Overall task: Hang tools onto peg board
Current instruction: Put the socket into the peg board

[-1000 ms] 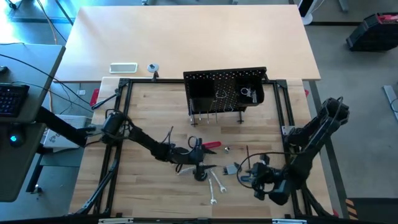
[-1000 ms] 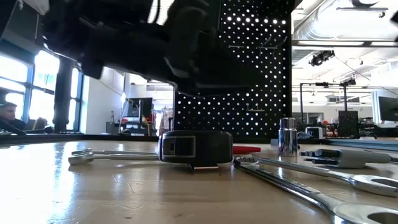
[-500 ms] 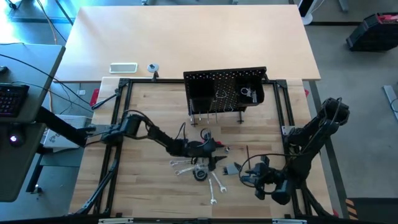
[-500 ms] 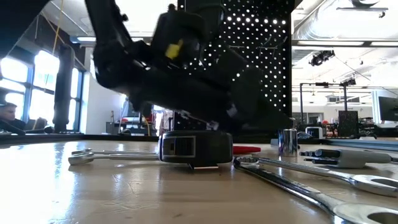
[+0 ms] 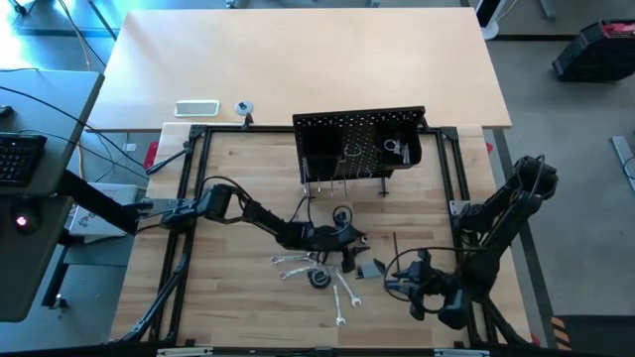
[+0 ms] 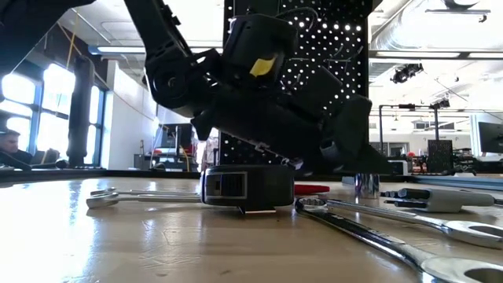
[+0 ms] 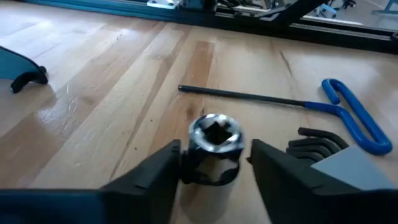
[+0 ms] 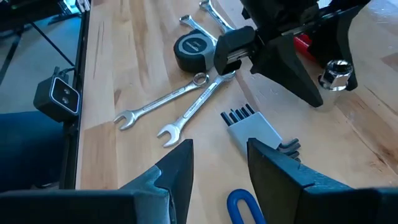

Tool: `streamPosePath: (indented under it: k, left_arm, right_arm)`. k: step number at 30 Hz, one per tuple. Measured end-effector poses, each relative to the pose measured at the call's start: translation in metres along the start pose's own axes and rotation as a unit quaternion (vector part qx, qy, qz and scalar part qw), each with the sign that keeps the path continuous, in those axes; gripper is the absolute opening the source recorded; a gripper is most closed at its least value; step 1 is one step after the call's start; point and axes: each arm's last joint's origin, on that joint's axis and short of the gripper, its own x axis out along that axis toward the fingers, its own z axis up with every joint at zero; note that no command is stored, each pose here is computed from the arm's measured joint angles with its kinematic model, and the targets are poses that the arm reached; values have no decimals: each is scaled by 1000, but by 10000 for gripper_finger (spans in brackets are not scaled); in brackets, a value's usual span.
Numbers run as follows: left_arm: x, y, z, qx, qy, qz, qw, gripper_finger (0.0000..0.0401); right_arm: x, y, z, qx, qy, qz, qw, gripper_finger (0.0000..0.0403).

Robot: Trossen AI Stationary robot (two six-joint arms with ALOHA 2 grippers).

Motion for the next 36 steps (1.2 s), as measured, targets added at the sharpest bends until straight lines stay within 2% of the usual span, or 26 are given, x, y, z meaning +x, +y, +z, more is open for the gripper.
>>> streamPosePath:
  k: [4,11,16,21,26,36]
  left_arm:
    - [-1,-4,-1,3,4,-2,1000,106]
    - [-5,-11,-6,21,7,-4,1000,106]
    - [-12,-11,-14,11,7,-3,1000,106]
    - [-20,-22,-13,24,5,-14,1000,106]
    - [-34,-34,0,60,-4,-26,998,106]
    - [-67,-59,41,79,-60,-59,993,106]
  right_arm:
    - [0,0,0,1,-2,0,1000,145]
    - [0,1,1,7,-5,4,1000,145]
    - [0,2,1,9,-6,6,1000,145]
    - [0,1,2,9,-27,-3,1000,145]
    - [2,0,6,1,-54,-16,998,145]
    - [26,7,15,-41,-78,-24,996,145]
